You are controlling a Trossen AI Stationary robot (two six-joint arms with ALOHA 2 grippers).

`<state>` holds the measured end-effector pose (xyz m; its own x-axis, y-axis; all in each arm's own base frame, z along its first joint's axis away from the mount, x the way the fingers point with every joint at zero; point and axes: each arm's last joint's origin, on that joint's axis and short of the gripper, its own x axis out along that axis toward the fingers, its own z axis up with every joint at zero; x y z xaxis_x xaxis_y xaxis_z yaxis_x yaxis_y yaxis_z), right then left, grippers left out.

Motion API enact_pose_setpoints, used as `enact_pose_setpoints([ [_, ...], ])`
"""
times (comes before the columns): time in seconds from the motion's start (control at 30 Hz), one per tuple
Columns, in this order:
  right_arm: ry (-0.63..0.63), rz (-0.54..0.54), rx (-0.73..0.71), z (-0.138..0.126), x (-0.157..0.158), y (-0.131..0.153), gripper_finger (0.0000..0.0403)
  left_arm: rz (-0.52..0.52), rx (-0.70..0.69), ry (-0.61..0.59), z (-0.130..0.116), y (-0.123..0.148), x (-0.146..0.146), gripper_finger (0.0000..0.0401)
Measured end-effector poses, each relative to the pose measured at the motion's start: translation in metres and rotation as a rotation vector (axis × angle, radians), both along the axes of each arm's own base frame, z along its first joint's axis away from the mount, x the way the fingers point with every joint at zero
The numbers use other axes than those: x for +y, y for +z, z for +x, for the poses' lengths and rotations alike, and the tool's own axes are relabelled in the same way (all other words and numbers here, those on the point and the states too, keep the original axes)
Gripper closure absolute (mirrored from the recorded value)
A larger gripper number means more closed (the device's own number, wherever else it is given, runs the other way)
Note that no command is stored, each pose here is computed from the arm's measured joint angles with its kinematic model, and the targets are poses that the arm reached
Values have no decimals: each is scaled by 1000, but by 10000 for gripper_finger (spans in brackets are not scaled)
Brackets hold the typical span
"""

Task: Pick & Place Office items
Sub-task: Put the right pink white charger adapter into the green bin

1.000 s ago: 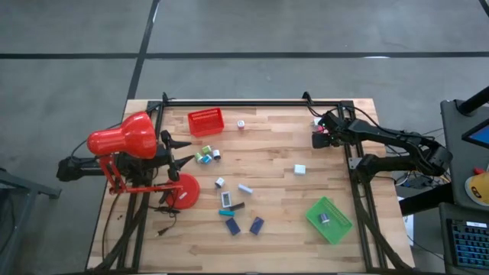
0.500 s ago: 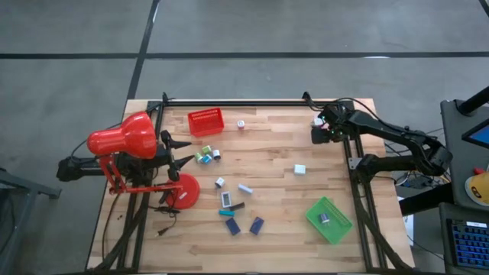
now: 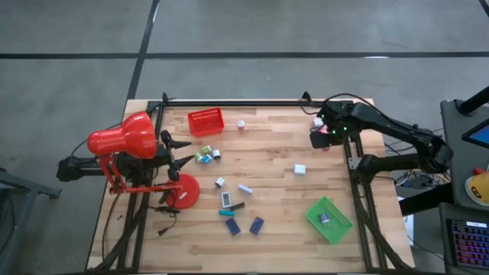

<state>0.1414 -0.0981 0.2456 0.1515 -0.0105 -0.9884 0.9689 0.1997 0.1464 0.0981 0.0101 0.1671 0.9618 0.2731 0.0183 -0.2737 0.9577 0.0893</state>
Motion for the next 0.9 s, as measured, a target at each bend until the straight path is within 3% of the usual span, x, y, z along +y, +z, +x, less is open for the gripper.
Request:
enact_pose_setpoints([
  [0.33, 69, -1, -74, 14, 65, 27, 255, 0, -1, 0, 0, 0, 0, 156],
  [0.57, 32, 37, -85, 12, 119, 30, 255, 0, 0, 0, 0, 0, 0, 156],
  [0.9, -94, 66, 35, 0, 193, 14, 255, 0, 0, 0, 0, 0, 0, 156],
])
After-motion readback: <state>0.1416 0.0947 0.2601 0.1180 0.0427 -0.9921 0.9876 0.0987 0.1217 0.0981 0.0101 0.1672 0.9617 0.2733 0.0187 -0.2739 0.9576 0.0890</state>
